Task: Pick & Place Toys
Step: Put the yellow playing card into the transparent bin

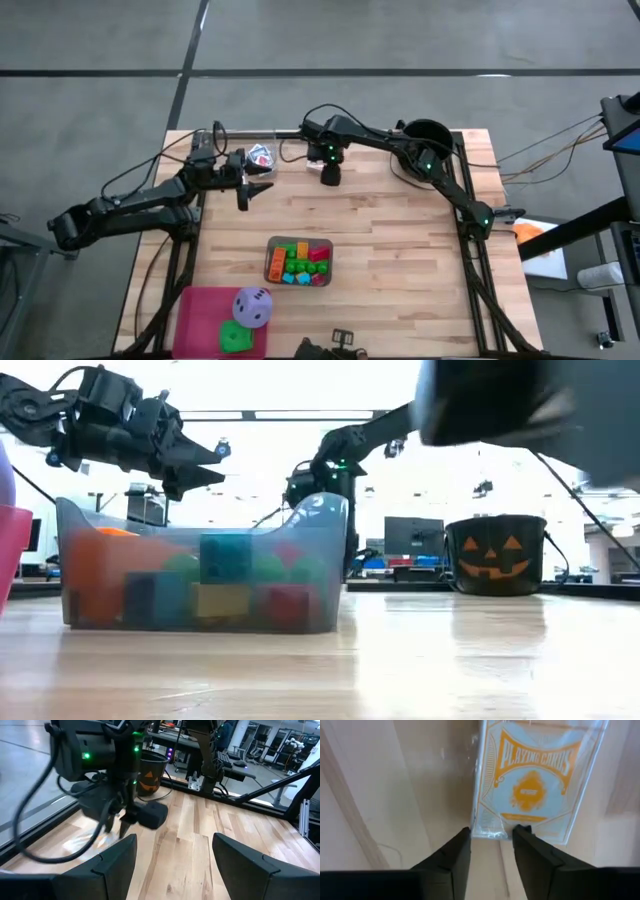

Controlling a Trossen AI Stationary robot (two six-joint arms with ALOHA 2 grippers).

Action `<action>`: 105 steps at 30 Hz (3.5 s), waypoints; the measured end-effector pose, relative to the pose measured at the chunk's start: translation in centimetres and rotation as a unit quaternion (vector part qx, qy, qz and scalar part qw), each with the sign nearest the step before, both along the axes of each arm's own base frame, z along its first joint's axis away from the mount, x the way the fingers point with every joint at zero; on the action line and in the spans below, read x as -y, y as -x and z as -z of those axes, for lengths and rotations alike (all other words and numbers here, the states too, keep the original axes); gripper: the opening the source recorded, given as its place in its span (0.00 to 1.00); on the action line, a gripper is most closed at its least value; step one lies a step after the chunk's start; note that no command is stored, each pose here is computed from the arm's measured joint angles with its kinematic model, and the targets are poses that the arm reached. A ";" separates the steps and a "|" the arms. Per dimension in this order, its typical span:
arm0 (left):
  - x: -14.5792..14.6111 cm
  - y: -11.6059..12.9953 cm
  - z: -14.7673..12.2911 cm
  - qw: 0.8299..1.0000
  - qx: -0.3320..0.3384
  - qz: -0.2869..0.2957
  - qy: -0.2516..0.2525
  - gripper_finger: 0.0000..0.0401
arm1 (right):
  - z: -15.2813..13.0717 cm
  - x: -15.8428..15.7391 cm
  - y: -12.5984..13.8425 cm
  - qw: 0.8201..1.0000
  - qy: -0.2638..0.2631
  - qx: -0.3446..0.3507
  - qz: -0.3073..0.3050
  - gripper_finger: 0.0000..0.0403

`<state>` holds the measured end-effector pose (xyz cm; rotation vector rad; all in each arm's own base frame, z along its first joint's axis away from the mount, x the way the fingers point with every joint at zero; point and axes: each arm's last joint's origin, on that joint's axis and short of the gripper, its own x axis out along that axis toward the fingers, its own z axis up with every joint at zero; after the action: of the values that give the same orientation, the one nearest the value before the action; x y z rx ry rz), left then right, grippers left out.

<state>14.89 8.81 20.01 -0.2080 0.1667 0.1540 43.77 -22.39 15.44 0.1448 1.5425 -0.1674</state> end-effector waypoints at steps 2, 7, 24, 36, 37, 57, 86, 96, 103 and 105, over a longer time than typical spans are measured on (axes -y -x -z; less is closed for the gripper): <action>0.0 0.0 0.0 1.000 -0.002 0.000 0.001 0.66 | -0.1 0.0 0.5 1.000 -0.003 -0.023 -0.004 0.33; 0.0 0.0 0.1 1.000 -0.003 0.000 0.002 0.66 | -1.2 -0.2 0.8 1.000 0.004 -0.020 -0.009 0.26; 0.1 0.1 0.4 1.000 -0.005 0.001 0.001 0.66 | -9.0 -2.0 -0.7 0.964 -0.043 0.239 -0.111 0.04; 0.4 -0.1 0.3 1.000 0.000 0.013 -0.012 0.66 | -11.3 -5.4 -0.9 0.751 -0.008 0.628 -0.203 0.04; 0.4 -0.1 0.3 1.000 0.000 0.015 -0.013 0.66 | -10.6 -5.6 -0.4 0.744 -0.004 0.638 -0.202 0.04; 0.8 -0.4 0.3 1.000 0.000 0.027 -0.012 0.66 | -3.8 -6.3 9.4 0.906 0.059 0.417 -0.044 0.30; 0.8 -0.4 0.5 1.000 -0.008 0.027 -0.009 0.66 | -0.5 -1.4 3.5 0.976 0.119 0.170 -0.059 0.98; 0.8 -0.4 0.5 1.000 -0.008 0.027 -0.009 0.66 | 1.2 0.1 3.1 0.981 0.119 0.140 -0.055 0.99; 0.9 -0.4 0.5 1.000 -0.008 0.028 -0.009 0.66 | 1.6 0.2 3.5 0.985 0.077 0.134 -0.075 0.99; 0.9 -0.4 0.5 1.000 -0.008 0.028 -0.009 0.66 | 1.7 0.1 3.6 0.986 0.069 0.126 -0.081 0.98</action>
<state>15.28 7.94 19.51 -0.1841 0.1877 0.1006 40.13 -22.49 13.76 -0.0671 1.2798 -0.1222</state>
